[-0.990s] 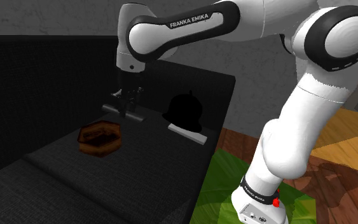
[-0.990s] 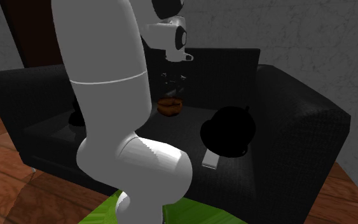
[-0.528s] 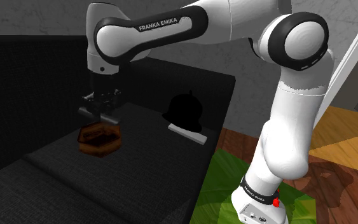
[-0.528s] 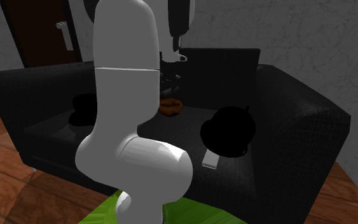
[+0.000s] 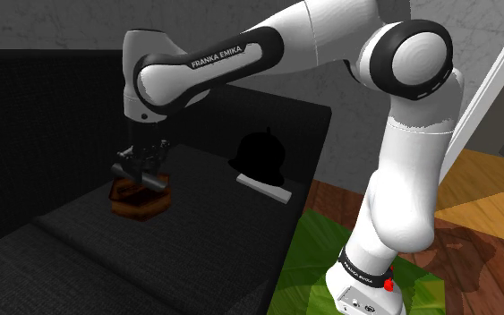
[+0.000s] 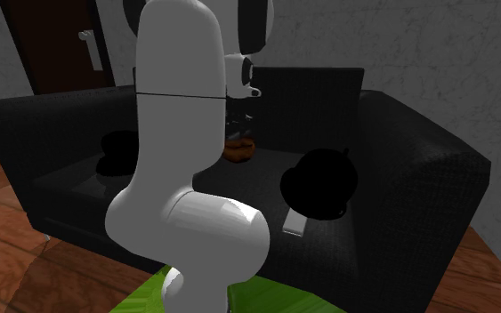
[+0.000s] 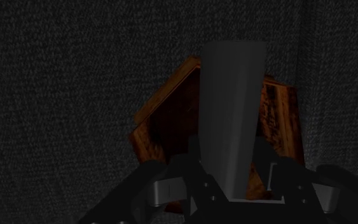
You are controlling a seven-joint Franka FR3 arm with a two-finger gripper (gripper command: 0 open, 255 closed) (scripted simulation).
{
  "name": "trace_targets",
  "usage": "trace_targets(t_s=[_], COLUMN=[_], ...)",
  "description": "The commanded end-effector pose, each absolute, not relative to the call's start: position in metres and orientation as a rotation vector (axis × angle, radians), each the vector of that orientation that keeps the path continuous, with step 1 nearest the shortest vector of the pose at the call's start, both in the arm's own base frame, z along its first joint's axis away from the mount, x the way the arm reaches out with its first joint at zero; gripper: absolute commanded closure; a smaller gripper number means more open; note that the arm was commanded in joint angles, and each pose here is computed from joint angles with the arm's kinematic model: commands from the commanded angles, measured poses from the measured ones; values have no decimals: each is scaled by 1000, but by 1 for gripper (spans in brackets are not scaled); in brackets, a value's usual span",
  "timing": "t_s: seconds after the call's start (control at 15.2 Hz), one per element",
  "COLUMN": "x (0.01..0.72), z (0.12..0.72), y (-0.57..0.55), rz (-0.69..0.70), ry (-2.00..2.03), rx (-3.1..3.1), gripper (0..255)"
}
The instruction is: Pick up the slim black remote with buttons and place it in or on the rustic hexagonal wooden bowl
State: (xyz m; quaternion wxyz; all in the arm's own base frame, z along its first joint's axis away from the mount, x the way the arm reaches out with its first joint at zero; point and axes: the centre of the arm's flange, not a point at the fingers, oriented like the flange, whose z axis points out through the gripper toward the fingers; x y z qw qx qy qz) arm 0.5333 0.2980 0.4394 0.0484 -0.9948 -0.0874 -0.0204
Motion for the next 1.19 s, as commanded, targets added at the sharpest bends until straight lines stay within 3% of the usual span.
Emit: trace_targets(t_s=[0.0,0.53,0.59,0.92,1.12], x=[533,533,533,533,531], z=[428,428,428,428,467], y=[298,298,298,298,294], rz=[-63,-63,-63,-63,-63], ry=[-266,-266,-267,-266,-266], rx=[-3032,-3032,-3032,-3032,-3032], gripper=[255,255,0,0,0])
